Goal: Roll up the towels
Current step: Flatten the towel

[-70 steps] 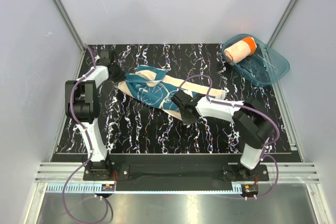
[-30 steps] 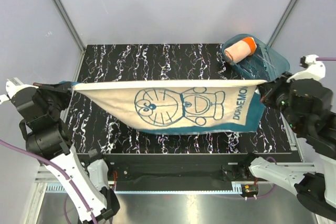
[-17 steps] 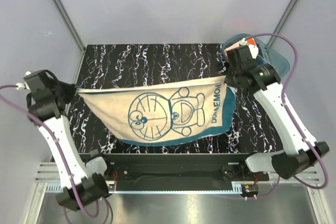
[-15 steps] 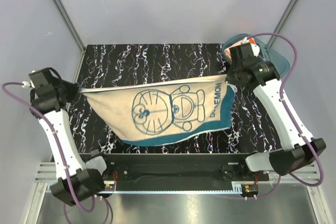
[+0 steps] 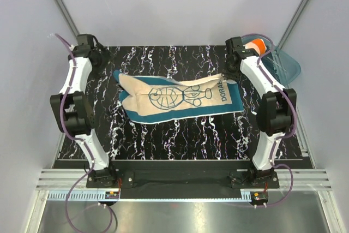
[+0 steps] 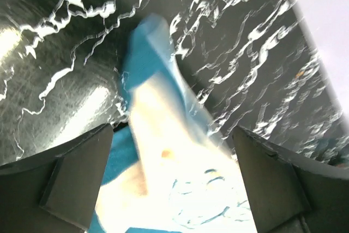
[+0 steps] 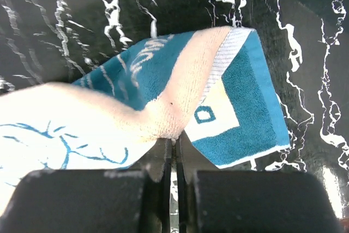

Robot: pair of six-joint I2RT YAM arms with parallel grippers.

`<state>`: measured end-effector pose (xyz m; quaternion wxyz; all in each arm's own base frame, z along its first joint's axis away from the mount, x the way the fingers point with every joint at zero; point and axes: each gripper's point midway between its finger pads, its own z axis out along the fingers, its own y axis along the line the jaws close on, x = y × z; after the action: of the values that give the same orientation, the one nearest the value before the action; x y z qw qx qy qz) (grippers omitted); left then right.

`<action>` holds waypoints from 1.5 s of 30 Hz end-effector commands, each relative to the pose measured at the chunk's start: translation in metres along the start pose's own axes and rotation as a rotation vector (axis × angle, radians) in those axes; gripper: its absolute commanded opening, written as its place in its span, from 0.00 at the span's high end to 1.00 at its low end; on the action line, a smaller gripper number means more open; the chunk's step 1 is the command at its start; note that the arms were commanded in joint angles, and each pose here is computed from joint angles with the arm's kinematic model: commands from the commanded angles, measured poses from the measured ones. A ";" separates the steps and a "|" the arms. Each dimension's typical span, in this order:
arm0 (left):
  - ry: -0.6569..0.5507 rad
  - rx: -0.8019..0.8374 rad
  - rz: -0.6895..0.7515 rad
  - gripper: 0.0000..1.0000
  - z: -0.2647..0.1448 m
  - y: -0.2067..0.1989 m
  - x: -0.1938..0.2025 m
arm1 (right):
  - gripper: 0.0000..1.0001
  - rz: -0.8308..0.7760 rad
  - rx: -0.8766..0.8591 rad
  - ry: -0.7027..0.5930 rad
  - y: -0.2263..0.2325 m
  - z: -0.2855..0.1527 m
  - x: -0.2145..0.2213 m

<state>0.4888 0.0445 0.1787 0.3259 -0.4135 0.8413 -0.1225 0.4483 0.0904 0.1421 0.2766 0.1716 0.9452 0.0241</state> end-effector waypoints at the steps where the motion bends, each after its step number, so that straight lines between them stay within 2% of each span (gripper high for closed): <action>1: -0.101 0.085 0.094 0.01 -0.029 -0.025 -0.023 | 1.00 0.003 -0.086 -0.168 0.019 -0.038 -0.055; 6: -0.097 0.075 0.104 0.01 -0.018 -0.004 -0.015 | 1.00 -0.015 -0.120 -0.186 0.027 -0.051 -0.065; 10: -0.022 0.056 0.094 0.01 0.007 0.012 0.006 | 1.00 -0.034 -0.117 -0.193 0.024 -0.053 -0.064; 12: 0.016 0.047 0.109 0.06 0.009 0.014 0.019 | 1.00 -0.039 -0.089 -0.191 0.018 -0.048 -0.066; 15: 0.013 -0.021 0.123 0.08 -0.001 0.032 0.041 | 1.00 -0.025 -0.039 -0.170 0.010 -0.032 -0.068; 17: 0.072 -0.058 0.101 0.11 0.000 0.057 0.070 | 1.00 0.003 0.010 -0.149 -0.003 -0.016 -0.071; 23: 0.201 -0.053 0.067 0.14 -0.010 0.096 0.136 | 1.00 0.027 0.049 -0.098 -0.013 0.018 -0.072; 27: 0.221 -0.062 0.078 0.18 -0.007 0.107 0.156 | 0.98 0.025 0.052 -0.047 -0.012 0.037 -0.061; 28: 0.224 -0.063 0.078 0.19 -0.005 0.108 0.160 | 0.92 0.026 0.051 -0.040 -0.011 0.039 -0.059; 29: 0.228 -0.051 0.082 0.22 0.000 0.106 0.163 | 0.74 0.025 0.051 -0.036 -0.011 0.040 -0.058; 30: 0.247 -0.043 0.091 0.23 0.003 0.104 0.171 | 0.61 0.024 0.053 -0.028 -0.012 0.042 -0.056; 31: 0.259 -0.050 0.093 0.25 0.009 0.104 0.175 | 0.52 0.025 0.052 -0.027 -0.012 0.042 -0.055; 32: 0.259 -0.056 0.102 0.26 0.012 0.104 0.177 | 0.37 0.024 0.054 -0.026 -0.013 0.042 -0.054; 33: 0.258 -0.059 0.111 0.28 0.014 0.101 0.180 | 0.32 0.023 0.058 -0.030 -0.015 0.040 -0.055; 34: 0.261 -0.065 0.114 0.33 0.020 0.102 0.181 | 0.29 0.022 0.060 -0.031 -0.015 0.037 -0.055; 35: 0.261 -0.063 0.115 0.49 0.022 0.100 0.182 | 0.24 0.018 0.054 -0.041 -0.014 0.030 -0.057; 37: 0.261 -0.066 0.115 0.70 0.027 0.099 0.181 | 0.21 0.018 0.064 -0.045 -0.018 0.025 -0.055; 38: 0.258 -0.073 0.116 0.86 0.028 0.099 0.180 | 0.21 0.020 0.055 -0.064 -0.018 0.014 -0.058; 40: 0.257 -0.085 0.128 1.00 0.024 0.098 0.177 | 0.20 0.021 0.061 -0.064 -0.022 0.007 -0.053; 44: 0.192 -0.125 0.175 1.00 0.000 0.095 0.153 | 0.20 0.034 0.020 -0.108 -0.021 -0.023 -0.046; 45: 0.188 -0.126 0.197 1.00 -0.007 0.095 0.149 | 0.20 0.030 0.009 -0.085 -0.021 -0.021 -0.034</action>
<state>0.3476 -0.0283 0.0305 0.1759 -0.3526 0.9136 -0.1005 0.4665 0.0514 0.1289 0.2584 0.1887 0.9474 -0.0095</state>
